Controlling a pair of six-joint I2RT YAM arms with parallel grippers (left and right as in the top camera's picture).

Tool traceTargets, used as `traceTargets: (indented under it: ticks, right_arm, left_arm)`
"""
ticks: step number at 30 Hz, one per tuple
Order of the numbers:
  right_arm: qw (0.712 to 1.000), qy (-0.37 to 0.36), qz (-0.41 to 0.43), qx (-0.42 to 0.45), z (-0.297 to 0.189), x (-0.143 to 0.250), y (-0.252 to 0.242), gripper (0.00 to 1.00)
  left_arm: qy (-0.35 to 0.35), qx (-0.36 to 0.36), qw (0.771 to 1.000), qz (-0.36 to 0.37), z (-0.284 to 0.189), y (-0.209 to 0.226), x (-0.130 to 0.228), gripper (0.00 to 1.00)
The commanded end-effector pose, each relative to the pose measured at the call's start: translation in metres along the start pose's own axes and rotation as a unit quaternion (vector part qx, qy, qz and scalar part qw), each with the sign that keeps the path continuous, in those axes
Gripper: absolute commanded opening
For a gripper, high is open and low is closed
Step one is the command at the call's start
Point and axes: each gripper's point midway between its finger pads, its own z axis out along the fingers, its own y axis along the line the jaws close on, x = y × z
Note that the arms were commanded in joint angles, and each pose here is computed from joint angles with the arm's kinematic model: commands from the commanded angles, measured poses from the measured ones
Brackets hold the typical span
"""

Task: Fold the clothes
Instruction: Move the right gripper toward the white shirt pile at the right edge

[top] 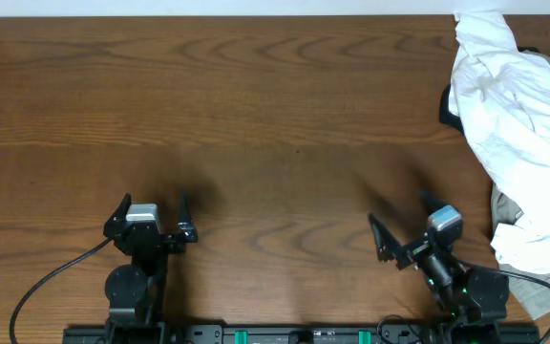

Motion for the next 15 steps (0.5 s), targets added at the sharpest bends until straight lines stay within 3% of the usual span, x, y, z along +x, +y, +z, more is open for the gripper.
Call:
traceTargets:
  ticks: [1,5,8,15]
  right_arm:
    - [0.995,0.006,0.05,-0.083,-0.003,0.0,0.028,0.99]
    - [0.989,-0.031,0.07,-0.127,-0.007,-0.023,0.044,0.99]
    - [0.983,-0.08,0.036,-0.164,-0.014,-0.049,0.057,0.99]
    - [0.981,-0.136,0.013,-0.14,-0.025,-0.1,0.058,0.99]
  left_arm:
    - [0.019,-0.013,1.0,0.008,0.002,0.005,0.018,0.98]
    - [0.019,-0.013,1.0,0.008,0.002,0.005,0.018,0.98]
    - [0.019,-0.013,1.0,0.008,0.002,0.005,0.018,0.98]
    - [0.019,-0.013,1.0,0.008,0.002,0.005,0.018,0.98]
